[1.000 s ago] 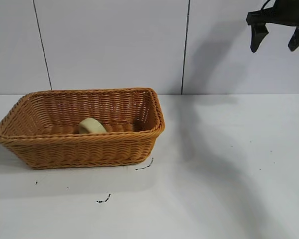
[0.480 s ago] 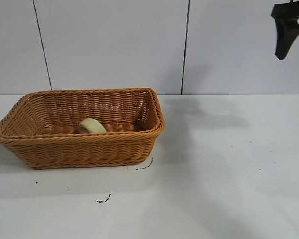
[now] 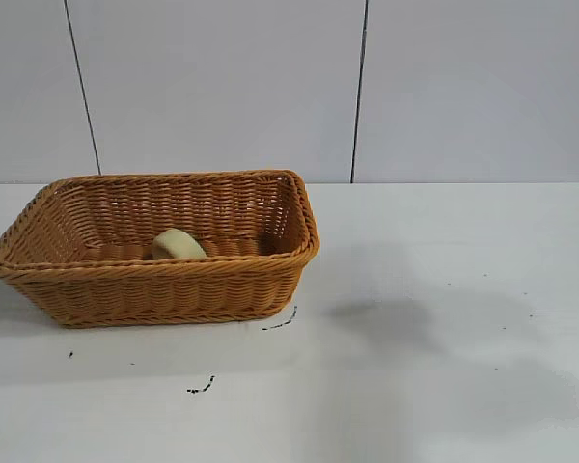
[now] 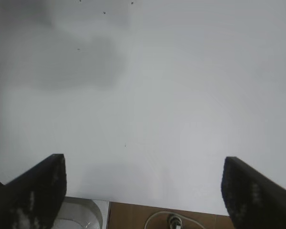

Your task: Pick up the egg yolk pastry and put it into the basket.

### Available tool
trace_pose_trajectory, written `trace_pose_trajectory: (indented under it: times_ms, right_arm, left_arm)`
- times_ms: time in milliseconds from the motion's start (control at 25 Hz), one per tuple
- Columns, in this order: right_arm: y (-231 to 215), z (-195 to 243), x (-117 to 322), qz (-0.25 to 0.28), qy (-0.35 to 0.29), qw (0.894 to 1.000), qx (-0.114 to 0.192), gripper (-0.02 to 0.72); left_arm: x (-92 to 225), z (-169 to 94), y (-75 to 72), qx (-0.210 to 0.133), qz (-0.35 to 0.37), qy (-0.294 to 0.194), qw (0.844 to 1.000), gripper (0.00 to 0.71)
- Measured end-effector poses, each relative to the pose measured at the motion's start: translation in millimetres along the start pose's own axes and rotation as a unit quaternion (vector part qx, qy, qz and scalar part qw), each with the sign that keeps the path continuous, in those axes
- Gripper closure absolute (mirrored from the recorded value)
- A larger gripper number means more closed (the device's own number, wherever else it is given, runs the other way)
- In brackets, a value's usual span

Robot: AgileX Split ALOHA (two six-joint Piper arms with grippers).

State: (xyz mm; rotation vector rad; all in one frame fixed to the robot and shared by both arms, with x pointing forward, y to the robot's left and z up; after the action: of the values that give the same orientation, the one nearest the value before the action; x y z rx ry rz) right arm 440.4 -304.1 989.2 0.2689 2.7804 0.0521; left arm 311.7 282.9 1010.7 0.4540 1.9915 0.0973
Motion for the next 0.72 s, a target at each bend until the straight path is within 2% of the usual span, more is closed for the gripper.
trace_pose_trajectory:
  times_ms: [200,360,560,720]
  right_arm:
    - [-5.6,-9.3,47.5,0.001,-0.092,0.996,-0.019,0.092]
    - [-8.4,-17.3,77.6,0.001,-0.173,0.984,-0.036,0.092]
    - [-8.9,-45.7,91.1,-0.001,-0.282,0.958,-0.057,0.092]
    - [-7.3,-59.9,99.2,-0.002,-0.333,0.94,-0.073,0.092]
  left_arm:
    - [0.0,0.0,0.0,0.0,0.0,0.0,1.0,0.015]
    - [0.0,0.0,0.0,0.0,0.0,0.0,1.0,0.015]
    - [0.0,0.0,0.0,0.0,0.0,0.0,1.0,0.015]
    - [0.0,0.0,0.0,0.0,0.0,0.0,1.0,0.015]
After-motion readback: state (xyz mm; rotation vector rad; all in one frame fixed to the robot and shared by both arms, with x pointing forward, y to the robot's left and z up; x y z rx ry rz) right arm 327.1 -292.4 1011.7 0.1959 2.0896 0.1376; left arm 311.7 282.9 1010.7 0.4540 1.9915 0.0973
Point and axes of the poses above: a point on each arm's last joint axis where the gripper is mounted, z pointing out along that axis toward the gripper, y along the wrist's bending axis when the last joint is at zero, x = y × z, the point moved 9 cm from there along z, pointing out along that axis toward the gripper, and after that the axes turned 15 degrees about z, right-handed, at the moved point
